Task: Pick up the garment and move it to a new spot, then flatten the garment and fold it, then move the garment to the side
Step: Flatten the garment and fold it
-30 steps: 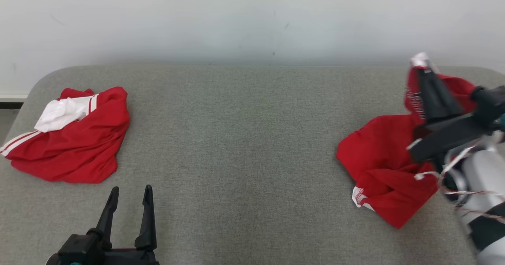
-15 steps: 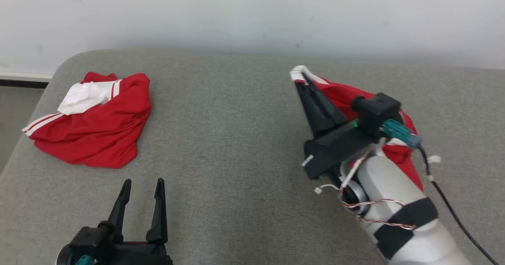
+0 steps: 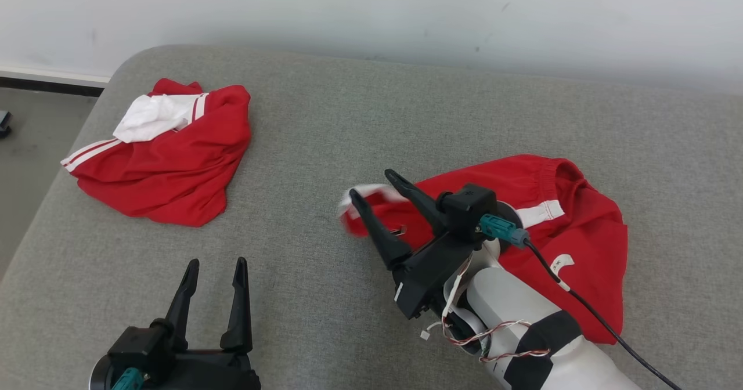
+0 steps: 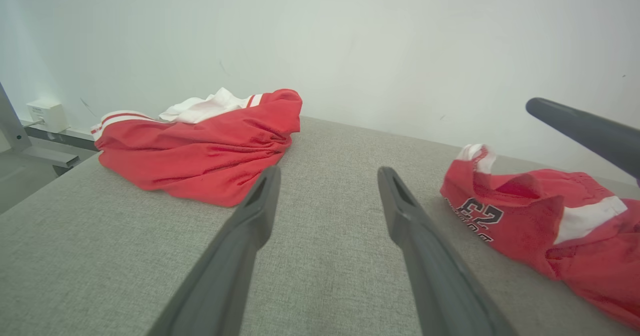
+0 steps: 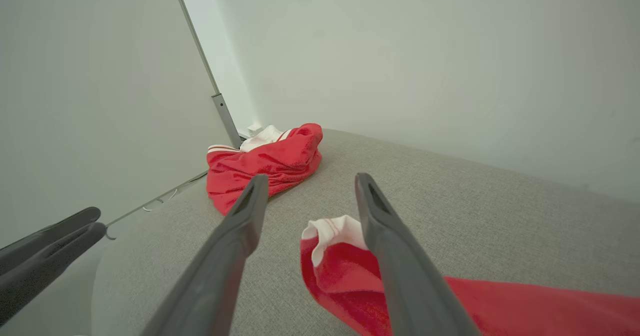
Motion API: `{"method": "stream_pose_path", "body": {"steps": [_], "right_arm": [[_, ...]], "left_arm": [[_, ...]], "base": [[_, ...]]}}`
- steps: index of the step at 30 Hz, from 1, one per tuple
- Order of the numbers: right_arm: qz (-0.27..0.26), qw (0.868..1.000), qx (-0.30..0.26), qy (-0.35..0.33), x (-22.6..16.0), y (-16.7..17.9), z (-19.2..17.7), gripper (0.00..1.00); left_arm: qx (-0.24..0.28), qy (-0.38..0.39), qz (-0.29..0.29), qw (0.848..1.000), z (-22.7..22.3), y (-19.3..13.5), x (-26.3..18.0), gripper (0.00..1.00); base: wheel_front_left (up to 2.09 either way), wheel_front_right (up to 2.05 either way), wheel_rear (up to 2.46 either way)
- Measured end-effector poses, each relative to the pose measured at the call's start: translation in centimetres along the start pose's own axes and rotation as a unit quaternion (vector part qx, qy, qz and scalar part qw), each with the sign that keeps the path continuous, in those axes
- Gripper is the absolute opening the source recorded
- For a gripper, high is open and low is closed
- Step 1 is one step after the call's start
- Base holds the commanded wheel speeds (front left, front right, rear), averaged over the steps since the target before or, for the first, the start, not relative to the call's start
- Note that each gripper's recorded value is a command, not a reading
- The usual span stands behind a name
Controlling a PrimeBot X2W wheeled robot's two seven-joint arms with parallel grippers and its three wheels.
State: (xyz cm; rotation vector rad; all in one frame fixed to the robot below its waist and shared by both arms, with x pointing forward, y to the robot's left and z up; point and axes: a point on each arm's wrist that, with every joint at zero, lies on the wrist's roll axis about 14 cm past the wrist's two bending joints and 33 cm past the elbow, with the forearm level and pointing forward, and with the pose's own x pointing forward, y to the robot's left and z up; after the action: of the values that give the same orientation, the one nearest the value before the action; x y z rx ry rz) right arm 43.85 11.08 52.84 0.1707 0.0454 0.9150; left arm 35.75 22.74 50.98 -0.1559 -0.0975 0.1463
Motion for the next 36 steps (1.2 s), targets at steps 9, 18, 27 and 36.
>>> {"method": "stream_pose_path", "body": {"steps": [9,18,27,36], "right_arm": [[-0.026,0.997,-0.003,-0.066,-0.6,-1.9,4.6,1.00],[-0.159,0.979,-0.061,-0.108,-9.5,-10.7,7.0,1.00],[-0.285,0.949,-0.077,-0.108,-20.0,-14.7,5.8,1.00],[-0.352,0.931,-0.045,-0.090,-26.0,-13.5,2.2,1.00]], "left_arm": [[-0.002,-0.002,-0.014,1.000,0.0,-0.9,0.5,1.00],[0.002,-0.014,-0.025,1.000,0.7,-1.5,0.8,1.00],[0.017,-0.028,-0.033,0.999,1.5,-1.7,0.8,1.00],[0.027,-0.032,-0.048,0.998,1.8,-2.3,0.5,1.00]], "base": [[0.00,0.00,0.00],[0.00,0.00,0.00],[0.00,0.00,0.00],[0.00,0.00,0.00]]}}
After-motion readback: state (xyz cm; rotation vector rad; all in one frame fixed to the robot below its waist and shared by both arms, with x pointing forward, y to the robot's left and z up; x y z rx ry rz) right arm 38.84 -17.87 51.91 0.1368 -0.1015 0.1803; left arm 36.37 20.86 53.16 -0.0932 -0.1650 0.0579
